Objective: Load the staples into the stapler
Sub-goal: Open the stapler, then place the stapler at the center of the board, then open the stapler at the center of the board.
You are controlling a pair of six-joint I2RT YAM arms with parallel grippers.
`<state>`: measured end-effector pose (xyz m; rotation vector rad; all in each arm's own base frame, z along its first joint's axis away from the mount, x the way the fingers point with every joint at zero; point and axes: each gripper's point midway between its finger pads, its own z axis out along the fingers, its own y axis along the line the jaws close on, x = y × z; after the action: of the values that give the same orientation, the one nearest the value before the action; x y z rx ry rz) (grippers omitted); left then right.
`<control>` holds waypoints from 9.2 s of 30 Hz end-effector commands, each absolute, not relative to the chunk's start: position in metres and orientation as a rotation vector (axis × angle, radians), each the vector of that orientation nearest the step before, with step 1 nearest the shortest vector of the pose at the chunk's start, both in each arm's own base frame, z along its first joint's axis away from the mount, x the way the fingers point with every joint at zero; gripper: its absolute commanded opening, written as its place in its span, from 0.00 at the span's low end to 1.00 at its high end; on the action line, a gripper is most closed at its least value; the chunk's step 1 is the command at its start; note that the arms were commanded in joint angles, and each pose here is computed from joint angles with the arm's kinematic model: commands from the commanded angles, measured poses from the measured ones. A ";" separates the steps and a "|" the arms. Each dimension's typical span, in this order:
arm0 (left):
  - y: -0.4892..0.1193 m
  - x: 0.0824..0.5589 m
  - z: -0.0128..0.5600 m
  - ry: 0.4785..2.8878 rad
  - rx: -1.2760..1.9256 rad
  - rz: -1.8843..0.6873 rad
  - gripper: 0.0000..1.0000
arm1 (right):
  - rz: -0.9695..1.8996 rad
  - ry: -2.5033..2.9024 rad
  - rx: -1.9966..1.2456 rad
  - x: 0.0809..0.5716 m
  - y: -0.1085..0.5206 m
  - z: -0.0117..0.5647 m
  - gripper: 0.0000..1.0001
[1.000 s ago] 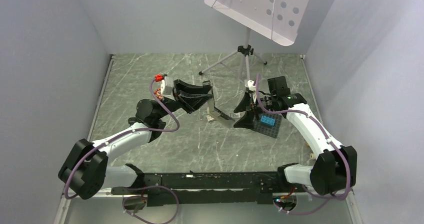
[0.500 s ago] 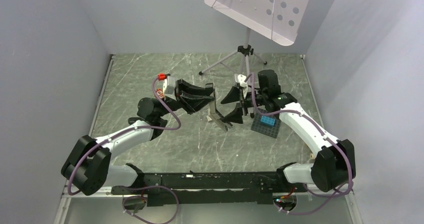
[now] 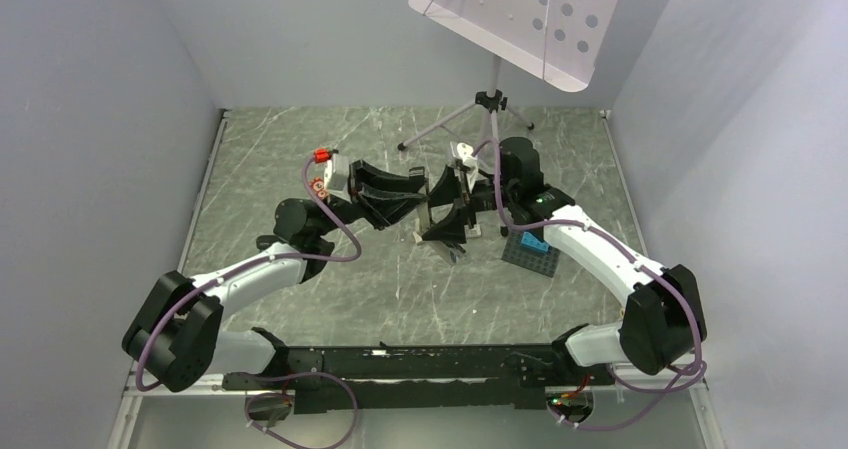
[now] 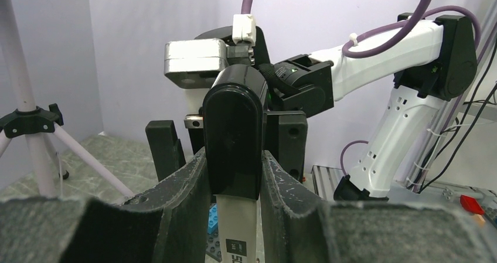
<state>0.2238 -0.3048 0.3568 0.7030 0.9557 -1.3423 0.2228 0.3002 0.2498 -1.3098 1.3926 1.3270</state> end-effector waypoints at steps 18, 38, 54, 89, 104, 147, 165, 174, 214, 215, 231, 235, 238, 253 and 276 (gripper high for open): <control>-0.277 0.210 0.394 0.760 0.589 -1.294 0.00 | 1.377 1.430 -1.403 0.206 0.324 0.227 0.48; -0.267 0.205 0.333 0.873 0.509 -1.336 0.29 | 1.076 1.669 -1.563 0.214 0.290 0.196 0.02; -0.213 0.203 0.301 1.075 0.444 -1.058 0.86 | 0.876 1.787 -1.680 0.206 0.252 0.142 0.01; -0.174 0.193 0.294 1.346 0.506 -0.754 0.92 | 0.562 1.916 -2.004 0.206 0.280 0.012 0.18; -0.174 0.190 0.294 1.343 0.512 -0.761 0.92 | 0.507 1.981 -1.999 0.201 0.264 -0.001 0.39; -0.168 0.224 0.225 1.619 0.019 -0.912 0.99 | 1.206 1.678 -1.438 0.211 0.269 0.188 0.69; -0.126 0.245 0.144 1.928 -0.444 -0.661 0.99 | 1.156 1.799 -1.474 0.231 0.251 0.171 0.68; -0.113 0.254 0.153 1.982 -0.380 -0.488 1.00 | 1.130 1.825 -1.533 0.238 0.245 0.154 0.71; -0.015 0.289 0.092 2.164 -1.667 -0.168 0.71 | 1.177 1.930 -1.368 0.280 0.277 0.192 1.00; -0.014 0.290 0.089 2.173 -1.668 -0.157 0.69 | 1.185 1.934 -1.367 0.281 0.278 0.190 1.00; 0.011 0.311 0.055 2.211 -1.715 -0.104 0.64 | 1.246 1.976 -1.360 0.283 0.282 0.179 1.00; 0.008 0.314 0.051 2.230 -1.722 -0.123 0.51 | 1.236 1.983 -1.362 0.283 0.281 0.178 1.00; 0.007 0.315 0.050 2.218 -1.713 -0.148 0.40 | 1.232 1.981 -1.360 0.283 0.281 0.179 1.00; -0.029 0.343 0.211 2.168 -0.186 -0.516 0.00 | 1.254 1.901 -1.440 0.284 0.289 0.193 1.00; -0.193 0.231 0.351 1.448 0.892 -1.006 0.00 | 1.890 1.177 -1.229 0.245 0.364 0.375 1.00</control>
<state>0.2516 -0.1821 0.3010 0.7313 1.6855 -1.0145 0.2693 0.3643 0.3281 -1.1242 1.3924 1.8151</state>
